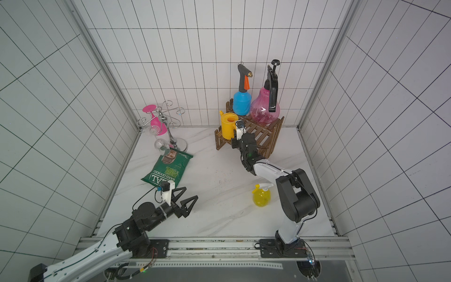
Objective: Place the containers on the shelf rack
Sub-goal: 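Place the container on the shelf.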
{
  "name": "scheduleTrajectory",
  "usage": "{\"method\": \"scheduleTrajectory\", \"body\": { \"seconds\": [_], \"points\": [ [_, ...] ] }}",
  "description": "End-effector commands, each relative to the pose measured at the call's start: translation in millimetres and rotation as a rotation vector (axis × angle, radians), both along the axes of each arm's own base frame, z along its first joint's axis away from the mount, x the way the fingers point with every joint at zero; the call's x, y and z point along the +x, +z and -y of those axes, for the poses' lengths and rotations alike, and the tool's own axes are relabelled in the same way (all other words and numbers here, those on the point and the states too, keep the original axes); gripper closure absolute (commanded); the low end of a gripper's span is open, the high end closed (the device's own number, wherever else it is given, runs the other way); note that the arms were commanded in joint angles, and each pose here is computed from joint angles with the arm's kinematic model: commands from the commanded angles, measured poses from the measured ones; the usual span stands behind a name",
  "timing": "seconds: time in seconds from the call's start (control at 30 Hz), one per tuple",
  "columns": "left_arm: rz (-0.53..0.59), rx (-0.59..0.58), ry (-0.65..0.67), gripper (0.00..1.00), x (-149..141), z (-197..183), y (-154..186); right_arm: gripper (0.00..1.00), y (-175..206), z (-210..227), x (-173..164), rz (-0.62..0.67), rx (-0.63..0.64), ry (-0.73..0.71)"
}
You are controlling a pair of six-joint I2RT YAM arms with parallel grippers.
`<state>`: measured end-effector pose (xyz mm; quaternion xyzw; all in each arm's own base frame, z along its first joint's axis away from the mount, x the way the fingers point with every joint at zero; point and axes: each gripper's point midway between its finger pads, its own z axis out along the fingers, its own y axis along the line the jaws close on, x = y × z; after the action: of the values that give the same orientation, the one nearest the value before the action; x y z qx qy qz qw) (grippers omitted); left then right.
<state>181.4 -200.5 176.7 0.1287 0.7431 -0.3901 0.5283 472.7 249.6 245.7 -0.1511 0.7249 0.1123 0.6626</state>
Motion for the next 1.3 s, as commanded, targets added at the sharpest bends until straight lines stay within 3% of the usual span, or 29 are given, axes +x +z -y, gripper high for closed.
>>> {"method": "scheduleTrajectory", "body": {
  "seconds": [0.0, 0.2, 0.43, 0.67, 0.97, 1.27],
  "points": [
    [0.031, -0.034, -0.001, 0.01, 1, 0, 16, 0.79, 18, -5, 8, 0.049, 0.041, 0.02],
    [0.031, -0.035, 0.001, 0.01, 1, 0, 16, 0.58, 8, -5, 6, 0.03, 0.035, 0.027],
    [0.032, -0.039, -0.005, 0.01, 0, 0, 17, 0.43, 13, 1, -4, 0.034, 0.043, 0.027],
    [0.039, -0.053, -0.018, 0.01, -3, 1, 19, 0.24, 29, 13, -34, 0.024, 0.046, 0.06],
    [0.071, -0.089, -0.142, 0.02, -18, 16, 30, 0.23, 53, 21, -102, -0.033, 0.071, 0.223],
    [0.092, -0.166, -0.293, 0.02, -35, 36, 45, 0.2, 78, 57, -214, -0.022, 0.189, 0.361]
  ]
}}
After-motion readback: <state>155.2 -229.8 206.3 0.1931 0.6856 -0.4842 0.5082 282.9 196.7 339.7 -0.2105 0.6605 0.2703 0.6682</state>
